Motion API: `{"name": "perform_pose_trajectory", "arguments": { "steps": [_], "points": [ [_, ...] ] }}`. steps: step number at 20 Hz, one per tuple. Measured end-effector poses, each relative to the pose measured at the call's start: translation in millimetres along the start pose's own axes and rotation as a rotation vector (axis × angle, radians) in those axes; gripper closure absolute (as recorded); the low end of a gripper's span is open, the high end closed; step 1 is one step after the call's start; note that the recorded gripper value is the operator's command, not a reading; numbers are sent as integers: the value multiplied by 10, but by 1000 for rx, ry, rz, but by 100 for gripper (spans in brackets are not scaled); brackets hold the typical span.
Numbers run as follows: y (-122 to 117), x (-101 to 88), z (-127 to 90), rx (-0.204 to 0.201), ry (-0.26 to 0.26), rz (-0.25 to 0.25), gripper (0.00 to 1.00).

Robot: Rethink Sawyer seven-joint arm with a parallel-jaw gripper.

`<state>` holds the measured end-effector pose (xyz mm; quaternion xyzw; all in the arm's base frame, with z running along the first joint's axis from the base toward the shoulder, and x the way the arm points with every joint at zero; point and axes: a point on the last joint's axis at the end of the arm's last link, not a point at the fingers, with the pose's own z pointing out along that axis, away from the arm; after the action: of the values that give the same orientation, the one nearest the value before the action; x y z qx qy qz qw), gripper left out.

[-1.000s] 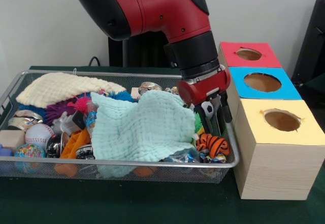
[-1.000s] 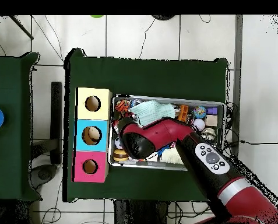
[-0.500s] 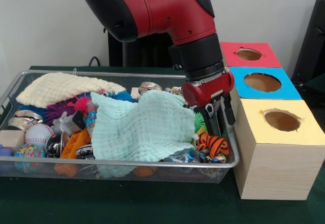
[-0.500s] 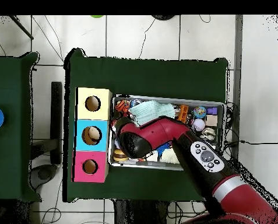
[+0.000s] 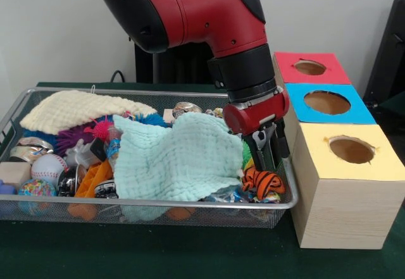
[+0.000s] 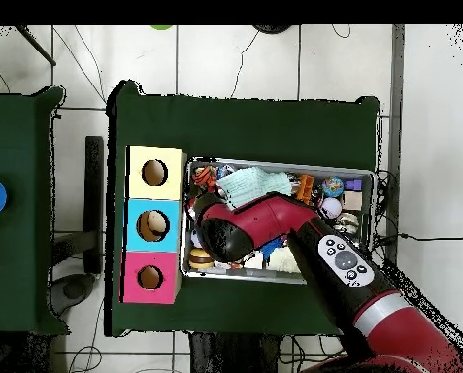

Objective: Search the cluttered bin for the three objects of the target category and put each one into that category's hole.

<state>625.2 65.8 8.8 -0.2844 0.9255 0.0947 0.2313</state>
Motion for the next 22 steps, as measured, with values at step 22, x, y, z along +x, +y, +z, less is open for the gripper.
{"name": "perform_pose_trajectory", "arguments": {
  "steps": [22],
  "points": [
    [-154,-97,0,22,-12,34,0]
  ]
}}
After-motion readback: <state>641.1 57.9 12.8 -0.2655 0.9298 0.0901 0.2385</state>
